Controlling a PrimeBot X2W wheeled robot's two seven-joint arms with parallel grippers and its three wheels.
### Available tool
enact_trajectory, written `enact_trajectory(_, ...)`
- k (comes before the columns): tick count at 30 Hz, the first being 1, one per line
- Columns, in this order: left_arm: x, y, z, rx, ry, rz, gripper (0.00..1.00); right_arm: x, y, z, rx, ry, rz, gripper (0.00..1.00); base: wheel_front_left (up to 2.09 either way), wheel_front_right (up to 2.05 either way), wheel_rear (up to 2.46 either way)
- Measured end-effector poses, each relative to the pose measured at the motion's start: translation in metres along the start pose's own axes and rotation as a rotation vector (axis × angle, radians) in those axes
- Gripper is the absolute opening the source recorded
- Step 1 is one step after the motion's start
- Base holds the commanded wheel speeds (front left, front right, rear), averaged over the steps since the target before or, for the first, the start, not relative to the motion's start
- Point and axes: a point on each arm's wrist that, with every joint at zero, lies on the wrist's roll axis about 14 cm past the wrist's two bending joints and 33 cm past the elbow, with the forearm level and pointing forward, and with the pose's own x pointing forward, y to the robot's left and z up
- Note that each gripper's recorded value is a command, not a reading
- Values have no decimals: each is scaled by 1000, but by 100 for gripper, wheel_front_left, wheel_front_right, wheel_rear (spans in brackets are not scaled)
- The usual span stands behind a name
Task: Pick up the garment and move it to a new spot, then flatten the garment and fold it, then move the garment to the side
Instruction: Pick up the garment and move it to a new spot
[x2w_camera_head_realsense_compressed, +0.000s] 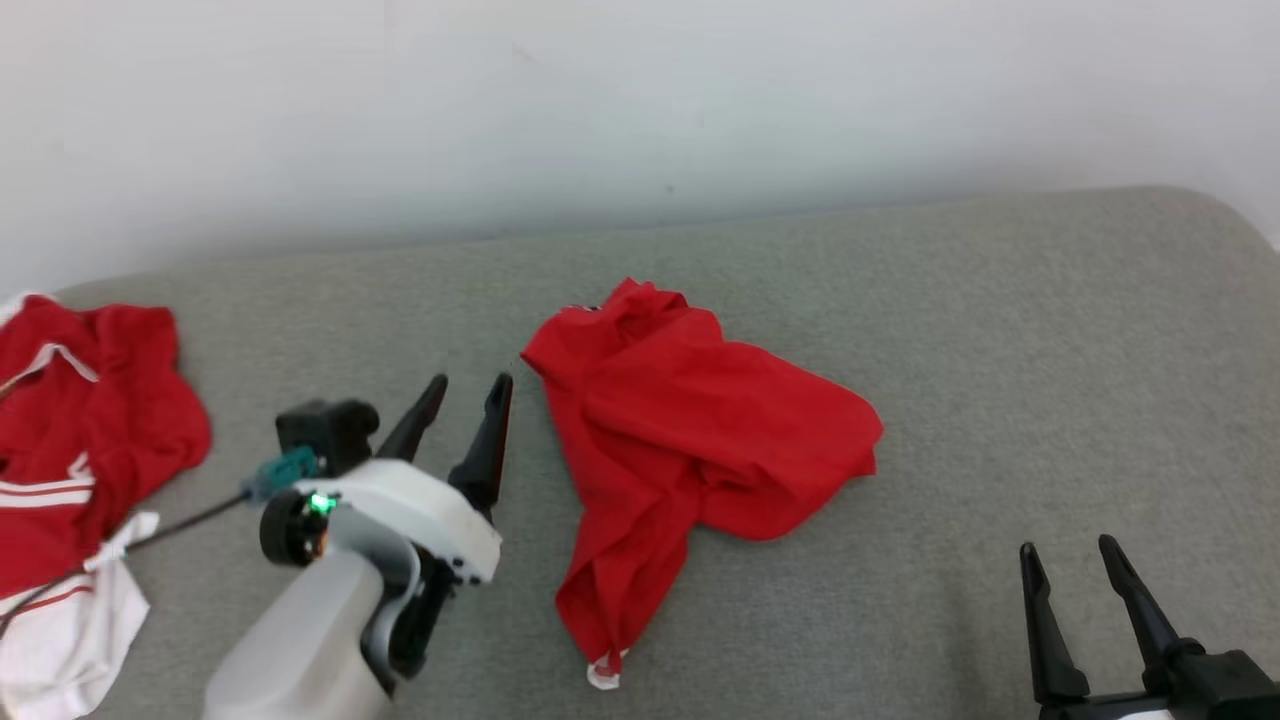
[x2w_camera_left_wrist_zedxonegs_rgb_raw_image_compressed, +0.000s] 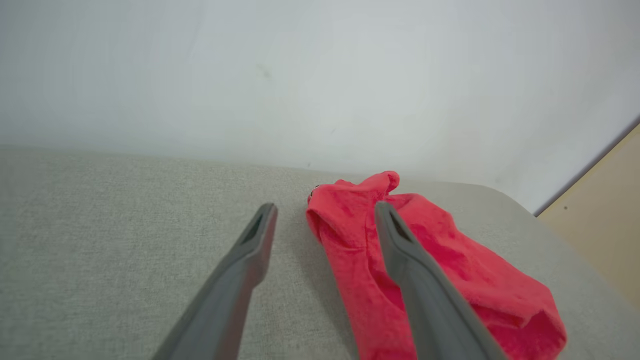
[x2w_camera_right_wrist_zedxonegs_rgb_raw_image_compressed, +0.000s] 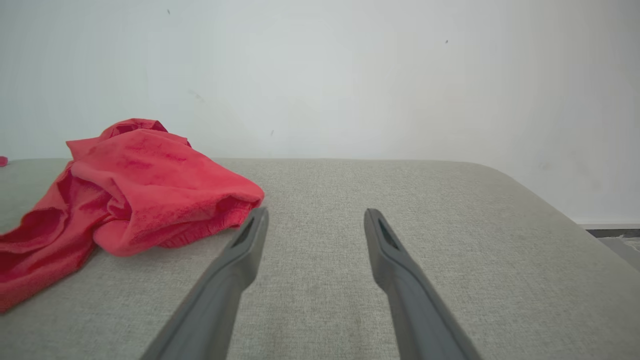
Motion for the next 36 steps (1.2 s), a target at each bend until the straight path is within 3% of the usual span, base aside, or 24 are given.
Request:
enact_trajectory(19,-144,46,16,100,-198,315,100,4,33,12,-47,-37,132,100,0,0,0)
enact_trajectory(36,-207,51,-13,137,-155,402,100,-15,28,7,-8,-27,103,100,0,0,0)
